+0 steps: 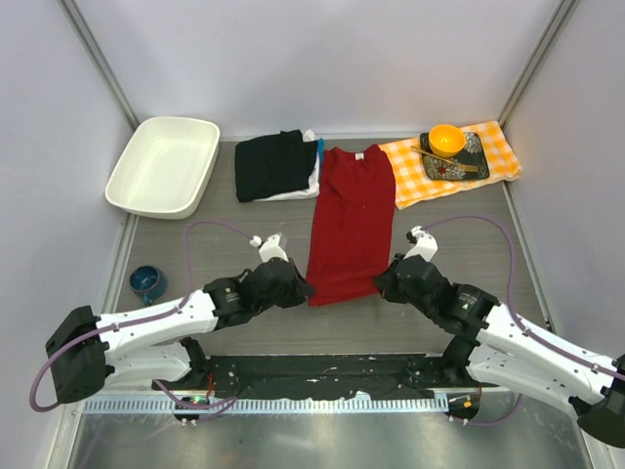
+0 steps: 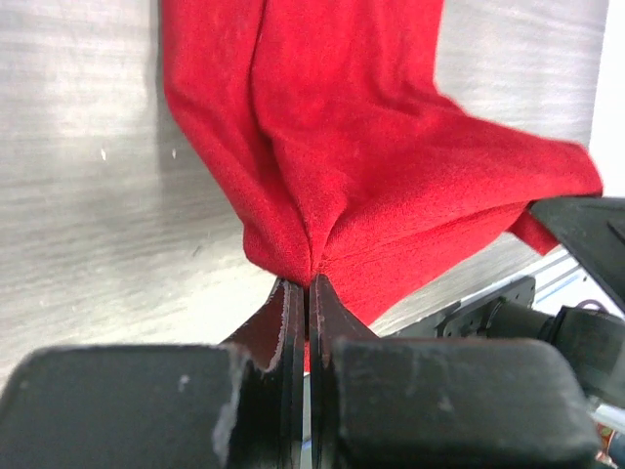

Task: Fold and stack the t-shirts
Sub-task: Fold the tshirt

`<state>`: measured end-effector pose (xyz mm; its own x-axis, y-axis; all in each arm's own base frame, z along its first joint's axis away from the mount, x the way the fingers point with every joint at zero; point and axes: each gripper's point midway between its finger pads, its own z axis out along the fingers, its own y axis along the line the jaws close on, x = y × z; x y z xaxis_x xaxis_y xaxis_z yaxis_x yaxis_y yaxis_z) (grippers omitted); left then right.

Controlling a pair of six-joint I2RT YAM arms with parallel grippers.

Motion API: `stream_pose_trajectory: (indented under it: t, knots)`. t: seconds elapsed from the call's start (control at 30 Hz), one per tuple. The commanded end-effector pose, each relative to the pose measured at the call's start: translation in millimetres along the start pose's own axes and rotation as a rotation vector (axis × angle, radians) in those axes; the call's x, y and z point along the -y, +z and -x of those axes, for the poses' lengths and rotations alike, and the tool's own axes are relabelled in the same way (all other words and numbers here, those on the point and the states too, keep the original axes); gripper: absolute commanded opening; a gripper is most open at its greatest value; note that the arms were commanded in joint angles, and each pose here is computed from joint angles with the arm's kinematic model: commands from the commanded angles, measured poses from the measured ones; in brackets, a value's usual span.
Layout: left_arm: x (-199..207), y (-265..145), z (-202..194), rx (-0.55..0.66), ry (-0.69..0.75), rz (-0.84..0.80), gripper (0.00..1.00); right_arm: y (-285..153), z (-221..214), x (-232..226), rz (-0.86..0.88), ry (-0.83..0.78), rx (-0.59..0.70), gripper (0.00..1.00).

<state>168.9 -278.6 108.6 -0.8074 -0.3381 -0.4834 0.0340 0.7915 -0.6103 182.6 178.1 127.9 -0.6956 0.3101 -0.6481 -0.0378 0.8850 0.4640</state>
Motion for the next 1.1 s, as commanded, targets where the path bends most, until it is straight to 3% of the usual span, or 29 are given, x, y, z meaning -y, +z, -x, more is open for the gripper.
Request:
stream_pose_trajectory:
  t: [0.0, 0.3, 0.67, 1.07]
  knots:
    - [11.2, -5.5, 37.7, 0.081, 0.072, 0.006, 0.0, -9.1, 46.8, -1.6, -0.047, -0.062, 0.177, 0.01]
    - [38.3, 33.5, 74.1, 0.078, 0.075, -0.042, 0.0, -3.7, 63.0, 5.0, -0.126, -0.043, 0.249, 0.01]
    - [35.4, 91.0, 96.7, 0.015, 0.032, -0.041, 0.0, 17.1, 58.6, 29.7, -0.262, 0.003, 0.278, 0.01]
    - [48.5, 114.8, 138.7, 0.014, 0.004, -0.082, 0.0, 66.4, 71.5, 67.3, -0.336, 0.093, 0.243, 0.01]
